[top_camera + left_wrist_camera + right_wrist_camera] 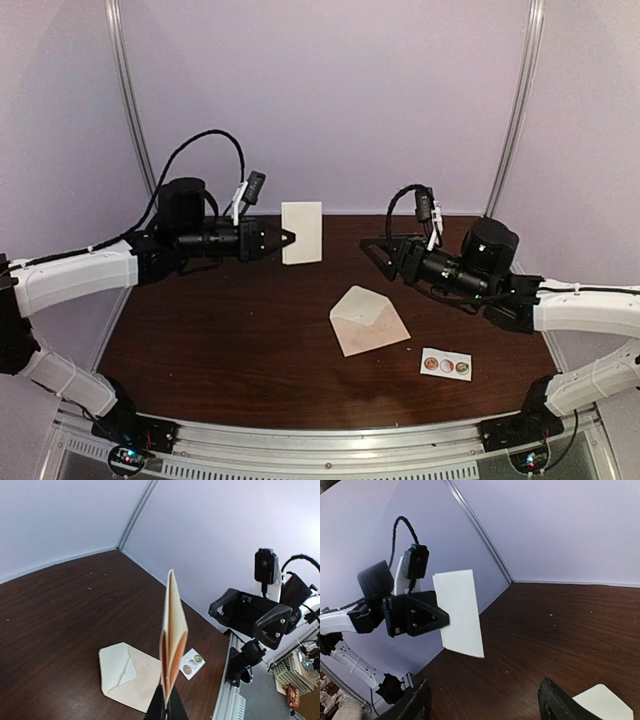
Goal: Place the letter into the envelope and seal it
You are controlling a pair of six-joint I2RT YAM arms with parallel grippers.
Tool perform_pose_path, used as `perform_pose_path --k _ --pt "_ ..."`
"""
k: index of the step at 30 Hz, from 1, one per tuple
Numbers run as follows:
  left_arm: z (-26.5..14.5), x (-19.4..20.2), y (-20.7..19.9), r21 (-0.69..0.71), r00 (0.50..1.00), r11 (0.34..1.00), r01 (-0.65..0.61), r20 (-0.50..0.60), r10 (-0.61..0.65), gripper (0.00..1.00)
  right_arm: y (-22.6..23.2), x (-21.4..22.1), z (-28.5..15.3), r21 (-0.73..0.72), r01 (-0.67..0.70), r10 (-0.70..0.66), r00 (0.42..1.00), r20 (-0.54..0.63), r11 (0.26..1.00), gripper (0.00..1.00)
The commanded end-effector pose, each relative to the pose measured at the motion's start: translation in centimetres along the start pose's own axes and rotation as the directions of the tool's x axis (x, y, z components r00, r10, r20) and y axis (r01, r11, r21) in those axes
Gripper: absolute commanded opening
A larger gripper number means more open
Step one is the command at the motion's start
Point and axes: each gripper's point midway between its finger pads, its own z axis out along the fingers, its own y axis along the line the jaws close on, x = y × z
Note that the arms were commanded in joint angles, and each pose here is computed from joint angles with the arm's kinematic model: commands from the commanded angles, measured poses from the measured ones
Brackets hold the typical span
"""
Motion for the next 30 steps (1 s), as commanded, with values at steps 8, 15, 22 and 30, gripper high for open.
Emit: perform_pose_path --k 8,15,22,30 --pt "-9.8 -6.6 9.9 -0.364 0.975 0.915 -0.176 0.064 0.213 0.00 -12.7 9.1 1.7 0.462 -0.039 0.143 0.971 -0.193 0.886 0.81" --pt "-11.2 -5.8 11.0 -0.419 0.981 0.897 -0.139 0.064 0.182 0.00 -16.9 13.0 4.1 0.524 -0.034 0.192 0.949 -0.249 0.851 0.83" --pt "-10.5 -5.2 10.7 -0.368 0.988 0.923 -0.110 0.060 0.141 0.00 -21.1 15.8 5.3 0.565 -0.031 0.221 0.937 -0.270 0.824 0.84" --pt "-10.3 -5.0 10.7 -0.355 0.989 0.929 -0.107 0.055 0.135 0.00 -20.7 18.8 8.0 0.447 -0.023 0.209 0.905 -0.371 0.894 0.83"
